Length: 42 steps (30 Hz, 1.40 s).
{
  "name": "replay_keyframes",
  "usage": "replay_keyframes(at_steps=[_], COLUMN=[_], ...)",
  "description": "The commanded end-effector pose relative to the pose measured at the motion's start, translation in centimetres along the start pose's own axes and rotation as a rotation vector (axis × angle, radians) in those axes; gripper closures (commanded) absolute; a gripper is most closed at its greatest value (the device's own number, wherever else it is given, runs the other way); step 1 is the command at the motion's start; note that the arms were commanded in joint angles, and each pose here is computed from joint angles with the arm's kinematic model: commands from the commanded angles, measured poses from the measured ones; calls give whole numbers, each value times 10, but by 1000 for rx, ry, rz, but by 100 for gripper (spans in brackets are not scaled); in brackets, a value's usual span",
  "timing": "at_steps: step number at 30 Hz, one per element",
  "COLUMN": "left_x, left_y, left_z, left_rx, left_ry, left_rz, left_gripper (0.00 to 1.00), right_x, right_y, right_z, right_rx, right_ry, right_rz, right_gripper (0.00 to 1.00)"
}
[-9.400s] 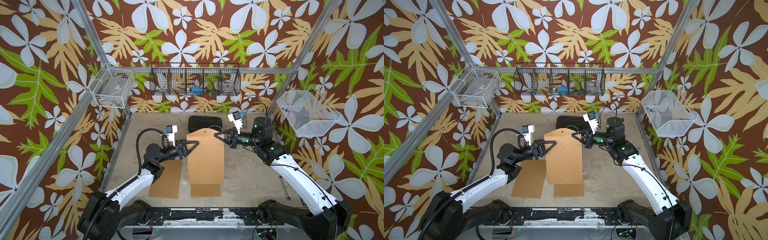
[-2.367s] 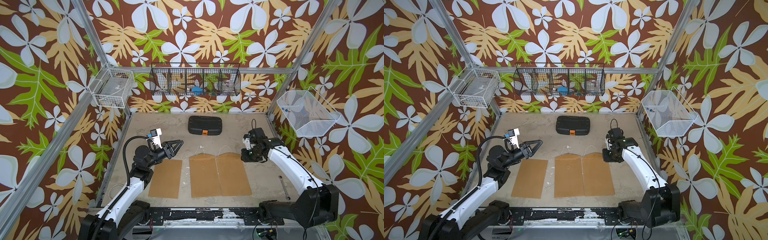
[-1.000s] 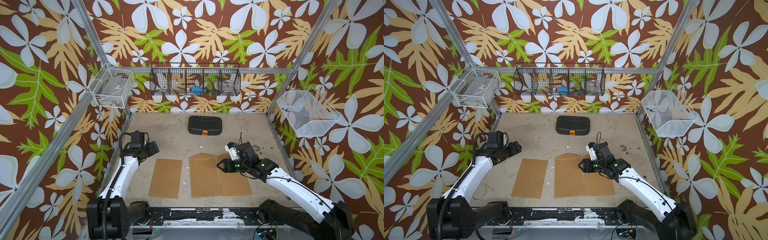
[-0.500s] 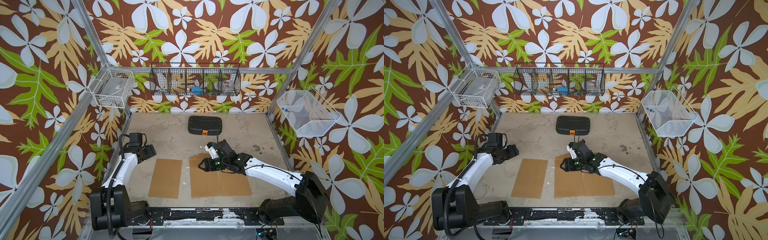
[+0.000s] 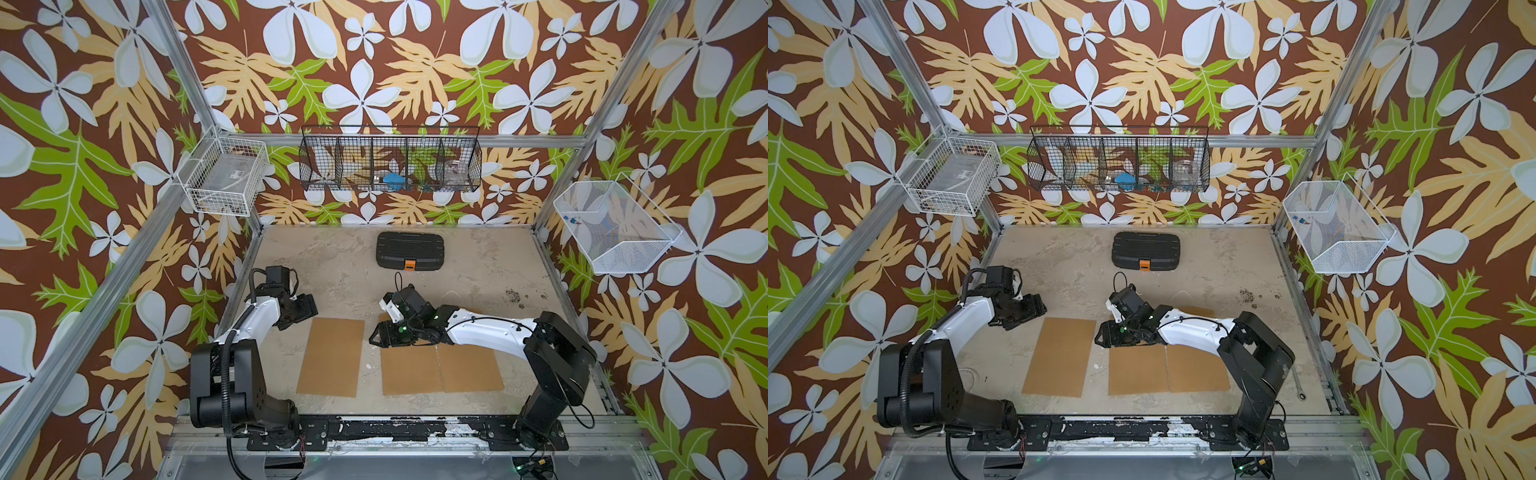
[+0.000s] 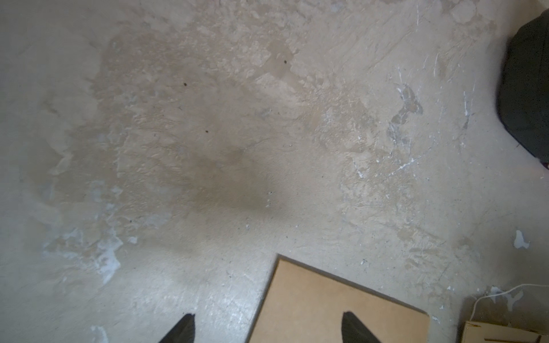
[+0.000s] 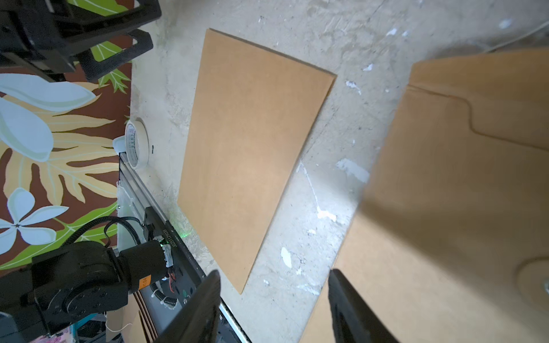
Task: Open the file bag
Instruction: Pick up the file bag from the center of the board.
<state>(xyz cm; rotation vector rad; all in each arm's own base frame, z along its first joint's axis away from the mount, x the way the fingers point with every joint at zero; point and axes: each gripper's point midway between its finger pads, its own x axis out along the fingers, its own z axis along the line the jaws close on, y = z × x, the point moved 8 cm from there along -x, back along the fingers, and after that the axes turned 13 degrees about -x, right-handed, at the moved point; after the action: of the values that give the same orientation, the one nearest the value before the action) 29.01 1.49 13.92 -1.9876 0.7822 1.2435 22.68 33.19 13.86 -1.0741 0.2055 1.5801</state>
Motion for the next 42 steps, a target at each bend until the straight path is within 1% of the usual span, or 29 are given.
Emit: replay_keyframes(at_steps=[1,7,18,26,34,39,42], left_x=[1,14,31,41,46,50,51], left_y=[2,4,10,18,23,26,27], left_z=[-1,2,6,1,-2,-3,-3], left_rx=[17,16,9,34,52,56,57], left_ry=[9,-14,-28,-43,-46,-45,-43], left_rz=[41,91,158,195,217,234,239], left_gripper=[21,21,25,34,40,46,47], right_x=[10,35,63,79,84,83,82], right_y=[-8,-11,-7,-10,-21,-33,-39], right_z=[6,1,-11,-13,-5,5,10], right_rx=[-2,10,41,58,40,14,-1], right_ry=[-40,-47,-50,-75,-144,-196,-212], right_rz=[-6,41,97,114,80,58,47], right_gripper=[42,42,42,43,44,45,46])
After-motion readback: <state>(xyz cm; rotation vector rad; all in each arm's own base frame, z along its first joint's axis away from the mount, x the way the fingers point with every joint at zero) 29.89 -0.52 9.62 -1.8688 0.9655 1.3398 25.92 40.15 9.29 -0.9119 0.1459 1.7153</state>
